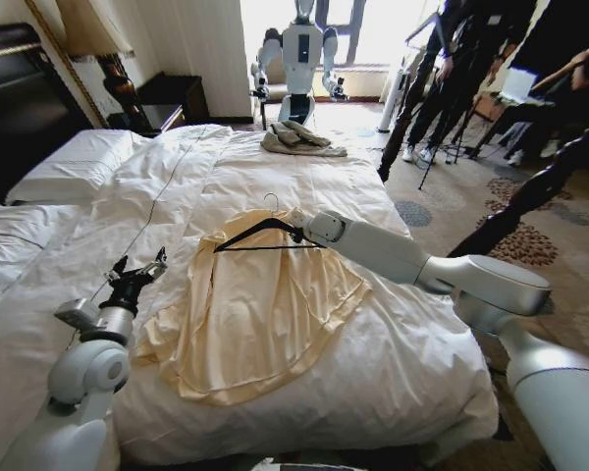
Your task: Pick up the clothes from the bed and hang them on the clothes hanger.
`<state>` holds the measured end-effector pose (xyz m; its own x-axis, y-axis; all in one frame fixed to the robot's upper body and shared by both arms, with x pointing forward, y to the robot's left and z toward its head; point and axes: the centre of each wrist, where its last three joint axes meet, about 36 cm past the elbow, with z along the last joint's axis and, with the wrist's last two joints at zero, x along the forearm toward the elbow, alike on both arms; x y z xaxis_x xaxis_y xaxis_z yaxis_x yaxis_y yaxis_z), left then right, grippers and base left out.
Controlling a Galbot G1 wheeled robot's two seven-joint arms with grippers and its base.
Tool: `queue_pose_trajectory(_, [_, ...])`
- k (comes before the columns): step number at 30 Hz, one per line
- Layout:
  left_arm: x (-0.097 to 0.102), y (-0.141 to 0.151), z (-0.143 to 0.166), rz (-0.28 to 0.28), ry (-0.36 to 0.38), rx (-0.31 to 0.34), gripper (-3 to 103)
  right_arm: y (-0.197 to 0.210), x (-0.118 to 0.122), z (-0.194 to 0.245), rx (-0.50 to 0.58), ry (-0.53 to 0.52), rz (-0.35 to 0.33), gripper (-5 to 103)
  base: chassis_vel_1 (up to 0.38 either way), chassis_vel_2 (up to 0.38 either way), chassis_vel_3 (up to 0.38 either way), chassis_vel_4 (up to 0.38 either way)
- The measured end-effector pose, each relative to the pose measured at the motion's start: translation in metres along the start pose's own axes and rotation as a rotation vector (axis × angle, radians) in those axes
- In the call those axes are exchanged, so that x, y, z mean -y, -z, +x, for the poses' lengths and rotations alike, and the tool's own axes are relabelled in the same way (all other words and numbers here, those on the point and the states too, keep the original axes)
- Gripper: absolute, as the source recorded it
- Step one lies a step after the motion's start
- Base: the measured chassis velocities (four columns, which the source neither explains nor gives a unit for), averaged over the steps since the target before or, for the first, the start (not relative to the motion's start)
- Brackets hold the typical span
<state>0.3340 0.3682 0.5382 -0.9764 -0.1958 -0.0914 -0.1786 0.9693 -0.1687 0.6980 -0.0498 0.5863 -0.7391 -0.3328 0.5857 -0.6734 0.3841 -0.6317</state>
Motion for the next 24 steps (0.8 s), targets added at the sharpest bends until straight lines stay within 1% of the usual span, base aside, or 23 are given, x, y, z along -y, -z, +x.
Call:
queue_pose_trajectory(3, [-0.002, 0.0, -0.002, -0.003, 0.002, -0.001, 100, 0.005, 0.0, -0.011, -0.011, 0.015, 0.016, 18, 0.0, 0.0, 0.0, 0.0])
queue_pose_trajectory(7, [-0.006, -0.003, -0.004, -0.004, 0.012, -0.008, 100, 0.005, 0.0, -0.013, -0.014, 0.025, 0.031, 18, 0.0, 0.0, 0.0, 0.0])
queue_pose_trajectory(8, [-0.007, -0.004, -0.006, -0.005, 0.016, -0.011, 100, 0.004, 0.0, -0.013, -0.015, 0.029, 0.034, 18, 0.0, 0.0, 0.0, 0.0])
queue_pose_trajectory(11, [-0.022, -0.013, -0.023, -0.027, 0.028, -0.044, 100, -0.004, 0.002, -0.013, -0.031, 0.037, 0.043, 18, 0.0, 0.0, 0.0, 0.0])
queue_pose_trajectory(12, [-0.022, -0.013, -0.023, -0.027, 0.028, -0.044, 100, -0.004, 0.002, -0.013, -0.031, 0.037, 0.043, 18, 0.0, 0.0, 0.0, 0.0])
queue_pose_trajectory(16, [-0.041, -0.027, -0.04, -0.102, -0.004, -0.135, 100, -0.009, 0.003, -0.017, -0.048, 0.027, 0.047, 18, 0.0, 0.0, 0.0, 0.0])
queue_pose_trajectory(17, [-0.041, -0.027, -0.04, -0.102, -0.004, -0.135, 100, -0.009, 0.003, -0.017, -0.048, 0.027, 0.047, 18, 0.0, 0.0, 0.0, 0.0])
queue_pose_trajectory(19, [-0.047, -0.034, -0.044, -0.14, -0.048, -0.193, 100, -0.011, 0.003, -0.02, -0.049, 0.023, 0.05, 18, 0.0, 0.0, 0.0, 0.0])
queue_pose_trajectory(20, [-0.051, -0.039, -0.046, -0.169, -0.081, -0.243, 100, -0.012, 0.003, -0.022, -0.047, 0.019, 0.054, 18, 0.0, 0.0, 0.0, 0.0])
queue_pose_trajectory(21, [-0.051, -0.039, -0.046, -0.169, -0.081, -0.243, 100, -0.012, 0.003, -0.022, -0.047, 0.019, 0.054, 18, 0.0, 0.0, 0.0, 0.0])
queue_pose_trajectory(22, [-0.052, -0.043, -0.048, -0.181, -0.097, -0.273, 100, -0.012, 0.003, -0.023, -0.045, 0.017, 0.056, 18, 0.0, 0.0, 0.0, 0.0])
queue_pose_trajectory(23, [-0.054, -0.054, -0.054, -0.192, -0.112, -0.314, 100, -0.011, 0.002, -0.026, -0.042, 0.013, 0.058, 18, 0.0, 0.0, 0.0, 0.0])
queue_pose_trajectory(24, [-0.054, -0.054, -0.054, -0.192, -0.112, -0.314, 100, -0.011, 0.002, -0.026, -0.042, 0.013, 0.058, 18, 0.0, 0.0, 0.0, 0.0])
